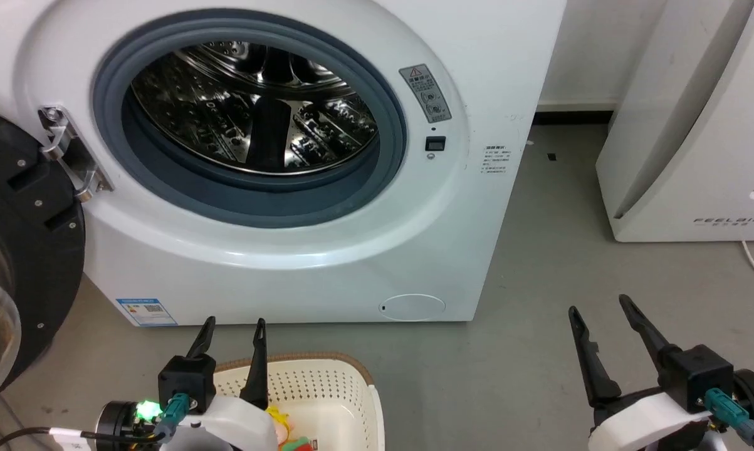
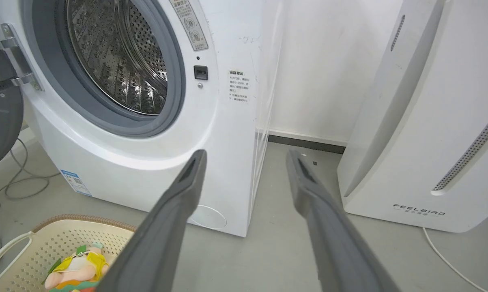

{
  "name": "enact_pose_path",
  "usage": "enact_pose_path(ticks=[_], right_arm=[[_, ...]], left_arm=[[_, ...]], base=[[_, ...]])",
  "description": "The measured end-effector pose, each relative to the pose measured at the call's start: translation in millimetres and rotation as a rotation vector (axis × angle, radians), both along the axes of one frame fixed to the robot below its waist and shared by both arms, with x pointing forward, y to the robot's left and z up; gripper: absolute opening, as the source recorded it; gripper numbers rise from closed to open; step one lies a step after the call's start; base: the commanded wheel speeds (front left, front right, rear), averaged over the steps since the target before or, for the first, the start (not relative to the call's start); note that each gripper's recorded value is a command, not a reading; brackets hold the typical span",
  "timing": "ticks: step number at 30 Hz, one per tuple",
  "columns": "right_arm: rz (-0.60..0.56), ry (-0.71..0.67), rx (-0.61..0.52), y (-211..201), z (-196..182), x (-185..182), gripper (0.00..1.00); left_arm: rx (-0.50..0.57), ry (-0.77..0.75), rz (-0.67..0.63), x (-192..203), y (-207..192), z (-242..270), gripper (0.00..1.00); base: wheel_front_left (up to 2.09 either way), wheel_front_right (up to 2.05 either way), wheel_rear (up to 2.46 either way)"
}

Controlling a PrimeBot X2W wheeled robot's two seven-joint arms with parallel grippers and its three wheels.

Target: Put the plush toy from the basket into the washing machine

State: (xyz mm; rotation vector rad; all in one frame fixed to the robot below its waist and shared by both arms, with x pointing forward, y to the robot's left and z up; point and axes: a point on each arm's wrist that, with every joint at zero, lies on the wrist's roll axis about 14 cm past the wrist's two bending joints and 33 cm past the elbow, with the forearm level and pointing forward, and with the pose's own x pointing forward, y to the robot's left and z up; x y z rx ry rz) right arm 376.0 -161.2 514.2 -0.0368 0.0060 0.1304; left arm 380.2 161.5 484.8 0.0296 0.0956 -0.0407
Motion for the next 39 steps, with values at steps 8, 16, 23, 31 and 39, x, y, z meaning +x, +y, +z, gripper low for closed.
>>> enact_pose_path(ticks=[8, 16, 23, 31, 39], right_arm=[[0.000, 0.023, 0.001, -0.1, -10.7, 4.9, 1.00], [-0.004, 0.033, 0.001, -1.6, -18.9, 14.4, 1.00], [-0.013, 0.063, 0.001, -4.8, -32.9, 18.1, 1.00], [-0.013, 0.069, 0.002, -4.9, -39.6, 24.5, 1.00], [-0.017, 0.084, 0.004, -6.2, -49.5, 30.7, 1.00]], left_arm=[[-0.006, 0.065, -0.018, 7.9, -6.2, -24.6, 1.00], [-0.006, 0.179, -0.038, 17.8, -11.9, -64.9, 1.00], [-0.012, 0.278, -0.061, 23.5, -15.9, -99.6, 1.00], [-0.034, 0.391, -0.051, 21.5, -13.2, -137.5, 1.00], [-0.038, 0.470, -0.049, 21.2, -11.4, -165.2, 1.00]], base=[[0.00, 0.00, 0.00], [0.00, 0.00, 0.00], [0.00, 0.00, 0.00], [0.00, 0.00, 0.00], [0.00, 0.00, 0.00]])
